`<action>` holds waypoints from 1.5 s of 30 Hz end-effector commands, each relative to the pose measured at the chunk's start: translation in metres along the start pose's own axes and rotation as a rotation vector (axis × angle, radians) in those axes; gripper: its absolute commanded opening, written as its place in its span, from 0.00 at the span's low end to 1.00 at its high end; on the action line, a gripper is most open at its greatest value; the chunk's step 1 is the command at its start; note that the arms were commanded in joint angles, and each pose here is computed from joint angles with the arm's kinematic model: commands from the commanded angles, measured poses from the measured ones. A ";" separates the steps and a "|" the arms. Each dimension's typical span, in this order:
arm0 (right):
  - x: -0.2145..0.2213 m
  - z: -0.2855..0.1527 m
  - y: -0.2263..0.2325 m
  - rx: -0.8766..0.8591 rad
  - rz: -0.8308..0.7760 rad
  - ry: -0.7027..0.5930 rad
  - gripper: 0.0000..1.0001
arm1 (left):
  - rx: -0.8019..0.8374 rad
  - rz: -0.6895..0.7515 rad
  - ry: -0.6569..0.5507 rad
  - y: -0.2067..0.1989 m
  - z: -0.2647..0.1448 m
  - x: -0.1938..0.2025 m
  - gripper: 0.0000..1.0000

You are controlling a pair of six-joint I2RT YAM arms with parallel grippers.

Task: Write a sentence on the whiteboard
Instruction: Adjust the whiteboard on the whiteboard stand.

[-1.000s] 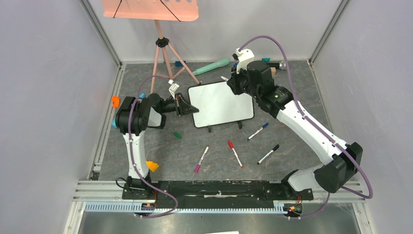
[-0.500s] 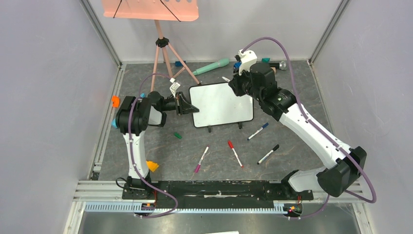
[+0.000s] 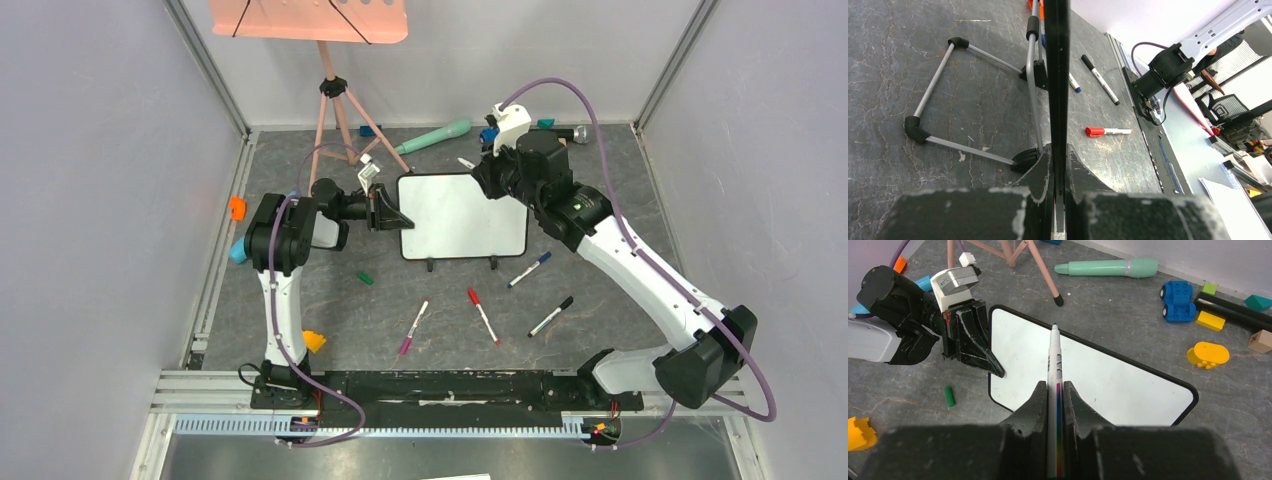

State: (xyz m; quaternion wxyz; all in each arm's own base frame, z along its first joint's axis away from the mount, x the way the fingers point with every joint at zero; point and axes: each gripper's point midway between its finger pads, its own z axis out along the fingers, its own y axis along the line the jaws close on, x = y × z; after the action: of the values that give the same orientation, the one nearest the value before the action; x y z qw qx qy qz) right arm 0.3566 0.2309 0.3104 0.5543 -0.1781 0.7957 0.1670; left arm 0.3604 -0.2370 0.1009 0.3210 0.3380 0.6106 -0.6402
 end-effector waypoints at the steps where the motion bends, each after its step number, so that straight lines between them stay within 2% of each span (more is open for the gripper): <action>1: -0.015 -0.008 0.000 -0.004 0.005 -0.064 0.00 | 0.051 0.051 0.048 -0.006 -0.001 0.009 0.02; 10: 0.009 0.006 -0.007 0.070 0.034 0.008 0.00 | 0.038 0.045 0.033 -0.003 0.000 0.010 0.02; 22: 0.020 0.018 0.039 0.030 -0.026 0.082 0.00 | 0.014 0.028 0.012 0.003 -0.002 0.010 0.02; 27: 0.021 0.014 0.046 0.187 -0.027 0.082 0.00 | 0.019 0.038 0.015 0.001 -0.003 0.010 0.02; 31: 0.018 0.007 0.053 0.241 0.010 0.059 0.00 | 0.021 0.046 0.014 -0.001 -0.004 0.009 0.02; 35: 0.021 0.008 0.062 0.226 0.055 0.090 0.00 | 0.016 0.050 0.008 -0.001 -0.004 0.010 0.02; 40: 0.026 0.008 0.055 0.279 0.038 0.127 0.00 | 0.010 0.046 0.002 0.001 -0.004 0.010 0.02; 45: 0.032 0.011 0.062 0.226 0.039 0.131 0.00 | 0.005 0.048 -0.003 0.001 -0.004 0.010 0.02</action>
State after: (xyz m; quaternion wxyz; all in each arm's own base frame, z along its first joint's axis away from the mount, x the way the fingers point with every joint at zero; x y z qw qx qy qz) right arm 0.3249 0.2857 0.2726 0.5052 -0.1213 0.8523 0.0612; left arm 0.3608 -0.2353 0.1002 0.3234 0.3281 0.6137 -0.6412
